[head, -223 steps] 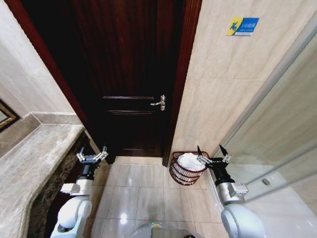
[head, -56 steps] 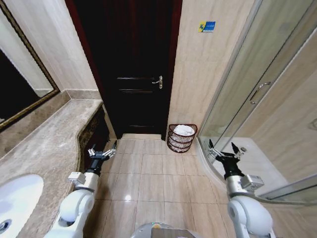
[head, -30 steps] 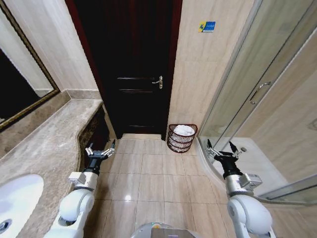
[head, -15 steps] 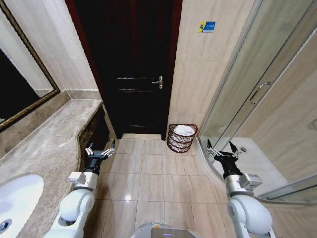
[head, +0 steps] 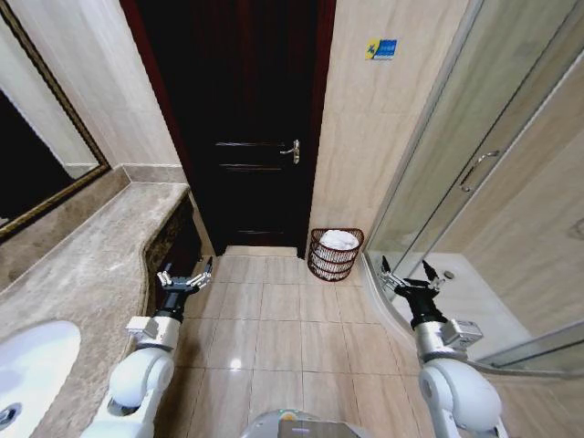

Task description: Discard the used towel into the hamper.

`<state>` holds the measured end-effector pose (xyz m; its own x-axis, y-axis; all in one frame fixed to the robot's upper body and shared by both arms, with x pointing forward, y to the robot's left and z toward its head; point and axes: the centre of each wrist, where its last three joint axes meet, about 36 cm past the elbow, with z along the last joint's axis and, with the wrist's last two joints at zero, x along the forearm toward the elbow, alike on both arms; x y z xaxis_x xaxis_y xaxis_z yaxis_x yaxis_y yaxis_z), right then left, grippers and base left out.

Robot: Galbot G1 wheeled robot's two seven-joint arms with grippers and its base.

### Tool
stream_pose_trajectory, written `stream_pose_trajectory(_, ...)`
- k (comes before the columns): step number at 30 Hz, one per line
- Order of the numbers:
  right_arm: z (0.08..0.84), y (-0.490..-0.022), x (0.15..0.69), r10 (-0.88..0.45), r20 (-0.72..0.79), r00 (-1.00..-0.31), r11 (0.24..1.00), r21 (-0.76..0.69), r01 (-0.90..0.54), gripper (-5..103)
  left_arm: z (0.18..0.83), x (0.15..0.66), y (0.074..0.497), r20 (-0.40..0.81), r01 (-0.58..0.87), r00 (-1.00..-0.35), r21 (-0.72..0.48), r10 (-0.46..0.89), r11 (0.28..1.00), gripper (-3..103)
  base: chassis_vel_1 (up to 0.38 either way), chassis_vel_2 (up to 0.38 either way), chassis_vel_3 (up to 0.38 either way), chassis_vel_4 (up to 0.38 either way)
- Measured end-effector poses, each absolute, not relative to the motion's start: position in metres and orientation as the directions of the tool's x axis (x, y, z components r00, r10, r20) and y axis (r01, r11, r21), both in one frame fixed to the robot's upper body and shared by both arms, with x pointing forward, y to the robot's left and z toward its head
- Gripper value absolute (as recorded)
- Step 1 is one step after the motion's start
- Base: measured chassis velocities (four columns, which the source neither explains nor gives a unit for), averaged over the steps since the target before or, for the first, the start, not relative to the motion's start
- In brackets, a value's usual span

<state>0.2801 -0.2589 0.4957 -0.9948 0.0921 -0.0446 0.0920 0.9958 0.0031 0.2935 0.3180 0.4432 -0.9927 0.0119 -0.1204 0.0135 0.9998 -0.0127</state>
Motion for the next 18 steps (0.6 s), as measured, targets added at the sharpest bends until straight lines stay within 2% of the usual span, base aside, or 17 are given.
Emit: stream_pose_trajectory(18, 0.4956, -0.2588, 0.2801, 0.092, -0.045, -0.995, 0.996, 0.003, 0.092, 100, 0.4432, 0.2935, 0.3180, -0.120, 0.014, -0.993, -0.013, 0.012, 1.000, 100, 0.000, 0.000, 0.000, 0.000)
